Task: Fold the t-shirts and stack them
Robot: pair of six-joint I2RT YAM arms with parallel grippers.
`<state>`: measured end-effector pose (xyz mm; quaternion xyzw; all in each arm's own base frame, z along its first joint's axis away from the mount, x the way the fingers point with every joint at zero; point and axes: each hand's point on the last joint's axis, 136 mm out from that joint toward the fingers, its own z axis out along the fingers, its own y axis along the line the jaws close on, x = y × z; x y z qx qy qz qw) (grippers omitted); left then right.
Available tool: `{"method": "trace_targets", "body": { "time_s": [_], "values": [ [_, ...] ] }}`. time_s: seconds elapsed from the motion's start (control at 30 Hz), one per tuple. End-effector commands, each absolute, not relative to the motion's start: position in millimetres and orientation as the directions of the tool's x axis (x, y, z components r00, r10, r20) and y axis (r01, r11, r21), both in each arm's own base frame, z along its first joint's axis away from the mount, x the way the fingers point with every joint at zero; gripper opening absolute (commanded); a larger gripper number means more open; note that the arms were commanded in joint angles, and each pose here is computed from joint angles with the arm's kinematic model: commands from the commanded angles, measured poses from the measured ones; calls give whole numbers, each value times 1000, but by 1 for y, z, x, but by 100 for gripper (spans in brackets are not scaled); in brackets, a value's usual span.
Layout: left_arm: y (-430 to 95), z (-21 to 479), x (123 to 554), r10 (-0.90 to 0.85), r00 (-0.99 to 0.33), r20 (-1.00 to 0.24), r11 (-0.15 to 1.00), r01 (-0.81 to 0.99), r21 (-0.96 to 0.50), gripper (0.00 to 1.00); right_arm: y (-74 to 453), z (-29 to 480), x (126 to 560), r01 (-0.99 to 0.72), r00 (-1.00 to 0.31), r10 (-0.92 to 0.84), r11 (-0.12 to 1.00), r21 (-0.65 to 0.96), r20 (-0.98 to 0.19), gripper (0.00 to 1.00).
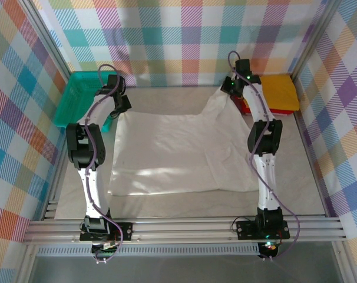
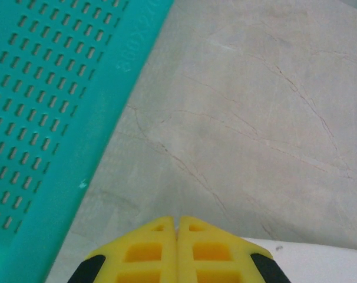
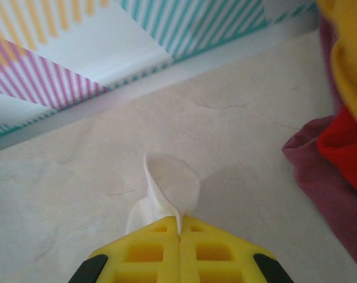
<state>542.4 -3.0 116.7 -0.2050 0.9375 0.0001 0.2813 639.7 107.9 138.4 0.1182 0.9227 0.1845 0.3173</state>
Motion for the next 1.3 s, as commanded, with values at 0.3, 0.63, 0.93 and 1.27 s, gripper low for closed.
{"method": "trace_targets", "body": {
  "time_s": [0.3,0.63,0.93,1.27],
  "values": [
    [17,152,520,-337,-717,-610,925,-373,-72,0,75,159,603,151,-726,382,900,410,-572,0],
    [21,152,496,-324,-706,-629,926,-372,-60,0,67,177,564,137,-698,393,894,427,-599,0],
    [34,132,452,-325,-718,-616,909,-416,5,0,60,169,514,171,-694,426,881,442,-580,0],
    [41,122,422,-338,-735,-587,895,-444,41,0,56,155,464,245,-707,483,853,462,-516,0]
  ]
}}
